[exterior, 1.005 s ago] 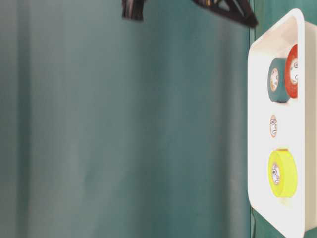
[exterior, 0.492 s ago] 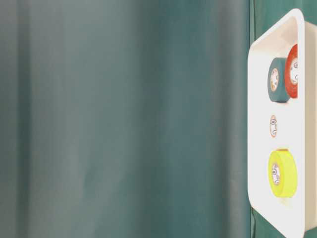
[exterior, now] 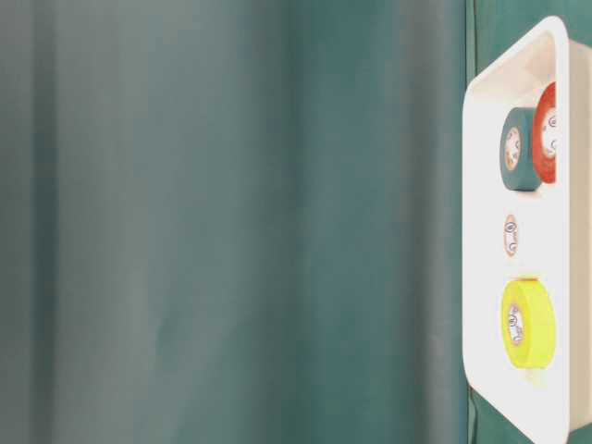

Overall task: Put the tape into the white case with the right arm.
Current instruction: 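Open the right gripper and withdraw it to the right, then move the right gripper over the blue tape roll and lower it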

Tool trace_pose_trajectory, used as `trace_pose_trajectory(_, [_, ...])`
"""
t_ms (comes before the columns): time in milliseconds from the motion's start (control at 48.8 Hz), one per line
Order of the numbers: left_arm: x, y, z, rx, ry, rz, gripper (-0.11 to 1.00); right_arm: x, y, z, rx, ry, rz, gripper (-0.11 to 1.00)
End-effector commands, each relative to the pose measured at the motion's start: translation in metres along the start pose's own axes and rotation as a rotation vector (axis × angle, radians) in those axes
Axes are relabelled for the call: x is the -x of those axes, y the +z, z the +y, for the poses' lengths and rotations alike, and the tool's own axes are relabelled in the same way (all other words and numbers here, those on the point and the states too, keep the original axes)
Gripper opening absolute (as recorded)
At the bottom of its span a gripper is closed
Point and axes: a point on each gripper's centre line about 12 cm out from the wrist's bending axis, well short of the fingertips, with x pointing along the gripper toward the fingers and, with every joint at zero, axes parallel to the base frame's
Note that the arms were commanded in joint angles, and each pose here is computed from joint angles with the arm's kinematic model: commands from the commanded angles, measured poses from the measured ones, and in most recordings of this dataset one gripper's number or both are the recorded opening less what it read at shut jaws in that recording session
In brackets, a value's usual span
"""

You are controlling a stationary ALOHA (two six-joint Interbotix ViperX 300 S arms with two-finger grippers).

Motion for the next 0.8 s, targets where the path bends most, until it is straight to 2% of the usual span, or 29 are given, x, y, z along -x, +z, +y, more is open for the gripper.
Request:
trace_pose_trajectory(0, [0.000,0.004,0.000,-0.001,0.001,-0.011,0.00,0.001,0.004,0.019,0.052,0.069,-0.014,0.64])
trace_pose_trajectory(123, [0.000,0.004,0.000,0.000,0.001,-0.011,0.00,0.002,-0.002,0.038,0.108,0.135,0.001,0.64])
trace_pose_trajectory(328, [0.000,0.005,0.000,0.001,0.003,-0.012,0.00,0.005,-0.011,0.056,0.167,0.205,0.021,0.64])
trace_pose_trajectory(574, [-0.001,0.004,0.000,-0.001,0.003,-0.009,0.00,-0.001,0.000,0.065,0.183,0.223,0.020,0.64])
trace_pose_trajectory(779, [0.000,0.004,0.000,0.000,0.001,-0.011,0.00,-0.024,0.024,0.079,0.200,0.227,0.028,0.64])
